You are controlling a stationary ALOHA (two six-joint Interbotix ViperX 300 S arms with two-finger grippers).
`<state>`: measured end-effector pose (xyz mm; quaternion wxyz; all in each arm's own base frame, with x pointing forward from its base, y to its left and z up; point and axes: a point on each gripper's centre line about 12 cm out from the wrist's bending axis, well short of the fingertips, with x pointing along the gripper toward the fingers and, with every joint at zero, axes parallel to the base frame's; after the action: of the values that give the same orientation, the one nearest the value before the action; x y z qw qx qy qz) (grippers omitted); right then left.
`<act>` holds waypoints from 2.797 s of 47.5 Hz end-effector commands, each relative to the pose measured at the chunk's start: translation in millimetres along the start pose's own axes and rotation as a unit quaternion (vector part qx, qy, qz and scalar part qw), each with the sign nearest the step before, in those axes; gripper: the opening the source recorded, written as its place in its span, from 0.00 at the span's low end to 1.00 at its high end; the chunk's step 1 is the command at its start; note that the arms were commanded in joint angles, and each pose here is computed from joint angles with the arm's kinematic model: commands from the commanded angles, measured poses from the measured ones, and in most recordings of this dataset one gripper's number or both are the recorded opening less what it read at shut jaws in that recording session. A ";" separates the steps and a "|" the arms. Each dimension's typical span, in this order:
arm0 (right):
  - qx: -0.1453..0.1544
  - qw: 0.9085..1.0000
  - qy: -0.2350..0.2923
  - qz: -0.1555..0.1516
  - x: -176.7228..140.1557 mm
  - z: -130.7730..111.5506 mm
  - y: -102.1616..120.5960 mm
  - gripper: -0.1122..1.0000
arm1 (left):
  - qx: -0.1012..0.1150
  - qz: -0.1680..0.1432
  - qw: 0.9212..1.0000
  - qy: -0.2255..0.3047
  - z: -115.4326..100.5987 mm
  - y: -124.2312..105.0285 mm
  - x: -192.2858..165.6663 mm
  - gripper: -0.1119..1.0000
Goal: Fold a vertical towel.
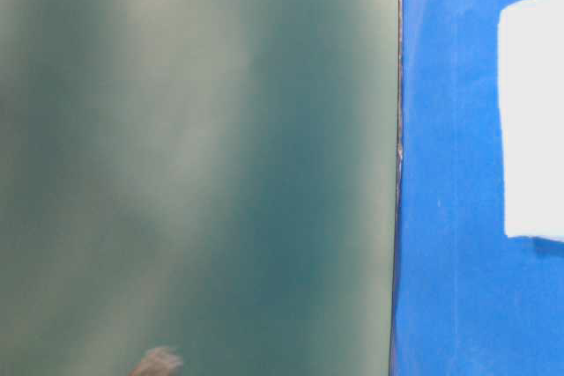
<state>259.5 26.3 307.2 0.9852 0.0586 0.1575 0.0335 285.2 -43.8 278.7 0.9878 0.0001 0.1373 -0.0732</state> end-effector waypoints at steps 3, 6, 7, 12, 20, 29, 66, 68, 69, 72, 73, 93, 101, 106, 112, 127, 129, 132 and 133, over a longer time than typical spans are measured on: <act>-0.014 0.999 -0.037 -0.010 -29.6 17.4 -3.8 0.56 | 0.004 0.016 0.999 -0.042 11.9 8.7 -28.6 0.59; -0.018 0.999 -0.044 -0.014 -41.6 17.9 -4.9 0.56 | 0.007 0.020 0.998 -0.053 12.6 10.6 -41.1 0.59; -0.020 0.999 -0.047 -0.014 -45.2 17.7 -5.2 0.56 | 0.008 0.022 0.998 -0.057 12.8 11.2 -45.6 0.59; -0.021 0.998 -0.060 -0.015 -62.9 10.8 -6.7 0.56 | 0.015 0.027 0.997 -0.072 8.6 12.6 -67.5 0.59; -0.020 0.997 -0.067 -0.017 -78.6 -14.7 -11.3 0.56 | 0.016 0.042 0.995 -0.089 -11.0 17.1 -93.7 0.60; -0.014 0.996 -0.085 -0.024 -87.6 -44.3 -18.7 0.55 | 0.008 0.068 0.992 -0.106 -45.6 23.8 -118.8 0.59; -0.001 0.996 -0.080 -0.042 -85.1 -85.7 -30.2 0.55 | -0.029 0.072 0.992 -0.097 -96.8 23.7 -129.8 0.59; 0.000 0.996 -0.081 -0.042 -85.3 -85.5 -30.1 0.55 | -0.029 0.073 0.992 -0.097 -96.2 24.0 -129.8 0.59; -0.001 0.996 -0.081 -0.042 -85.3 -85.5 -30.1 0.55 | -0.029 0.073 0.992 -0.097 -96.8 23.9 -129.8 0.59; 0.000 0.996 -0.080 -0.042 -85.3 -85.7 -30.2 0.55 | -0.029 0.073 0.992 -0.097 -96.8 23.9 -129.8 0.59; 0.000 0.996 -0.080 -0.042 -85.3 -85.7 -30.2 0.55 | -0.029 0.073 0.992 -0.097 -96.6 23.9 -129.8 0.59; -0.001 0.996 -0.079 -0.042 -85.1 -86.5 -30.3 0.55 | -0.030 0.073 0.992 -0.095 -96.7 23.9 -129.8 0.59; 0.001 0.996 -0.079 -0.042 -85.1 -85.8 -30.2 0.55 | -0.030 0.072 0.993 -0.094 -97.1 23.7 -129.9 0.59; 0.000 0.996 -0.079 -0.042 -85.0 -86.0 -30.3 0.55 | -0.031 0.073 0.992 -0.094 -97.1 23.9 -129.9 0.59; 0.001 0.996 -0.079 -0.042 -85.1 -86.5 -30.3 0.55 | -0.031 0.073 0.992 -0.094 -97.1 23.9 -129.9 0.59; 0.001 0.996 -0.077 -0.042 -84.6 -86.8 -30.4 0.55 | -0.030 0.073 0.992 -0.094 -97.1 23.9 -129.9 0.59; 0.001 0.996 -0.078 -0.042 -84.7 -86.6 -30.3 0.55 | -0.031 0.073 0.993 -0.093 -97.3 23.9 -129.9 0.59; 0.001 0.996 -0.077 -0.042 -84.6 -86.8 -30.4 0.55 | -0.030 0.073 0.992 -0.094 -97.1 23.9 -129.9 0.59; 0.001 0.996 -0.076 -0.042 -84.5 -87.4 -30.4 0.55 | -0.031 0.073 0.993 -0.093 -97.3 23.9 -129.9 0.59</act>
<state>151.8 -1.5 243.0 0.9946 0.0535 0.0880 -0.0122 137.7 0.1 215.2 0.9983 -0.0261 0.0513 0.0018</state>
